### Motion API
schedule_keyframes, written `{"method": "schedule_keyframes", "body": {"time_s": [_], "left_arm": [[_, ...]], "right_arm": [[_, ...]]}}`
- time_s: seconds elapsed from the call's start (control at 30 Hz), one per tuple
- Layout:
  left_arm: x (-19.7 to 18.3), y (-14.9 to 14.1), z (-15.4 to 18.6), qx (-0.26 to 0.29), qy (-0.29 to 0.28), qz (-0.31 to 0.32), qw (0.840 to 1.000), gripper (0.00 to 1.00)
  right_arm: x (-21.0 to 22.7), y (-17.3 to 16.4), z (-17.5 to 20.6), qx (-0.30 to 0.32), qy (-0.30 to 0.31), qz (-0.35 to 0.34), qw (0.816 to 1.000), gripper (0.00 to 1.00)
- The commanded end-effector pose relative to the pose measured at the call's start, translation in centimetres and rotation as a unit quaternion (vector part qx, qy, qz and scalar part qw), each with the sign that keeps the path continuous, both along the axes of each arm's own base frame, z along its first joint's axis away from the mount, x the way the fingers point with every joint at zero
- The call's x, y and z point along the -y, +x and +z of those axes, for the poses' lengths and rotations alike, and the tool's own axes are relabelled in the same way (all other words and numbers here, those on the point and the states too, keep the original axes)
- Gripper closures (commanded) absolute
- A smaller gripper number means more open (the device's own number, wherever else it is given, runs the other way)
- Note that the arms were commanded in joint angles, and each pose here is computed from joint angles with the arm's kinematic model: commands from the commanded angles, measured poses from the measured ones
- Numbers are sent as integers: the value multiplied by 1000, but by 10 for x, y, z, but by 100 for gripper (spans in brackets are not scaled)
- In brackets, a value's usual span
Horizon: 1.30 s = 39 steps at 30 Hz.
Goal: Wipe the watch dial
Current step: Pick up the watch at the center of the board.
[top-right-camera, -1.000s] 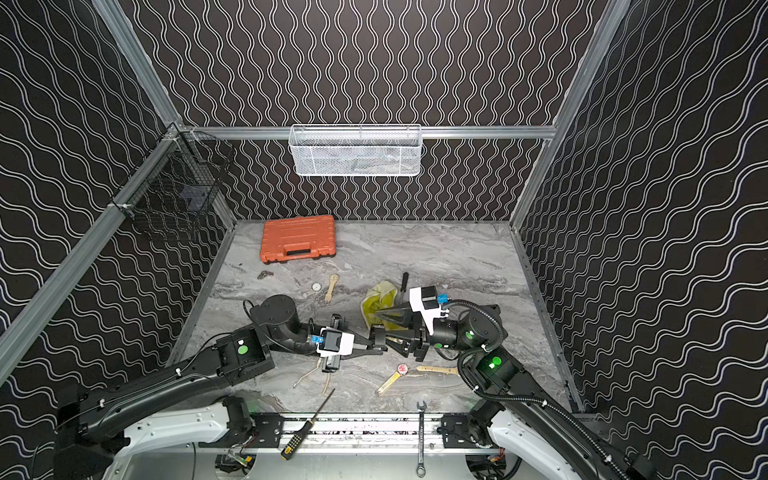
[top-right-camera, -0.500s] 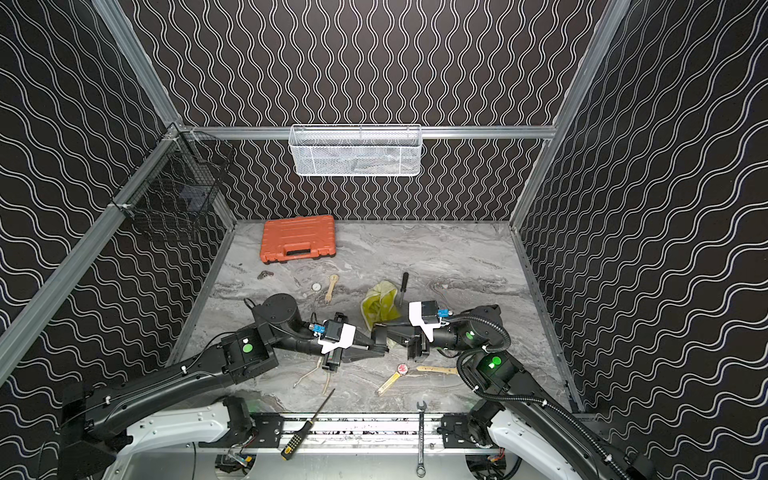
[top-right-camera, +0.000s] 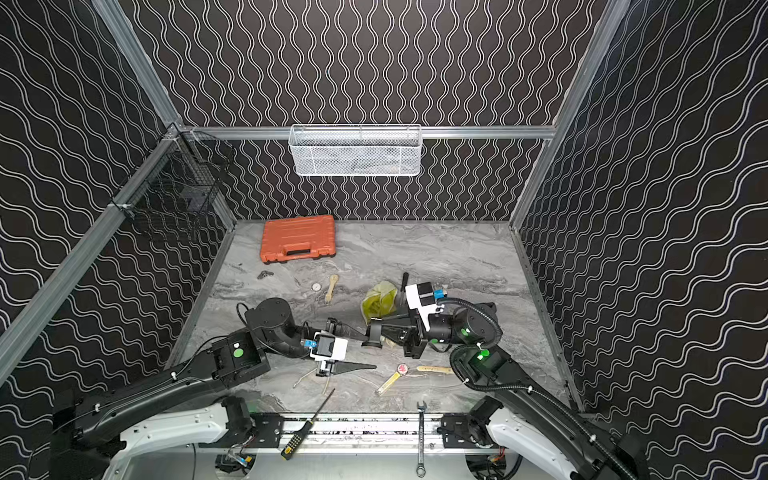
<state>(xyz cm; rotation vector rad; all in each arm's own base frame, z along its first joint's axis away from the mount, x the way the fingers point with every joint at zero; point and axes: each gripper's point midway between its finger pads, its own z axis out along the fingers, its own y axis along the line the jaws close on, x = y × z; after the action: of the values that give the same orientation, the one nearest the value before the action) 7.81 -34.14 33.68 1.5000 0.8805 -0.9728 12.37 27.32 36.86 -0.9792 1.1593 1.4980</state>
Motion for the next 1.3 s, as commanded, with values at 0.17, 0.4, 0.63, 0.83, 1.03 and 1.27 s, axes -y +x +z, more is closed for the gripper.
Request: {"method": "schedule_keyframes", "body": {"time_s": [0.17, 0.4, 0.63, 0.83, 1.03, 1.27], "left_arm": [[-8, 12, -28, 143, 45, 28, 988, 54], [-20, 15, -47, 271, 99, 18, 957, 47], [-26, 23, -49, 328, 117, 29, 937, 54], [-26, 25, -51, 356, 119, 31, 926, 74], [-22, 18, -43, 318, 108, 14, 942, 93], [-10, 19, -23, 173, 90, 40, 980, 100]], "right_arm": [[0, -5, 22, -79, 56, 66, 993, 100], [-10, 1, 13, -119, 33, 86, 989, 100], [-11, 3, 8, -138, 28, 92, 986, 100], [-15, 6, -3, -154, 11, 88, 984, 100], [-22, 20, -21, -183, -17, 60, 981, 87], [-13, 25, -38, -92, -49, 4, 995, 58]]}}
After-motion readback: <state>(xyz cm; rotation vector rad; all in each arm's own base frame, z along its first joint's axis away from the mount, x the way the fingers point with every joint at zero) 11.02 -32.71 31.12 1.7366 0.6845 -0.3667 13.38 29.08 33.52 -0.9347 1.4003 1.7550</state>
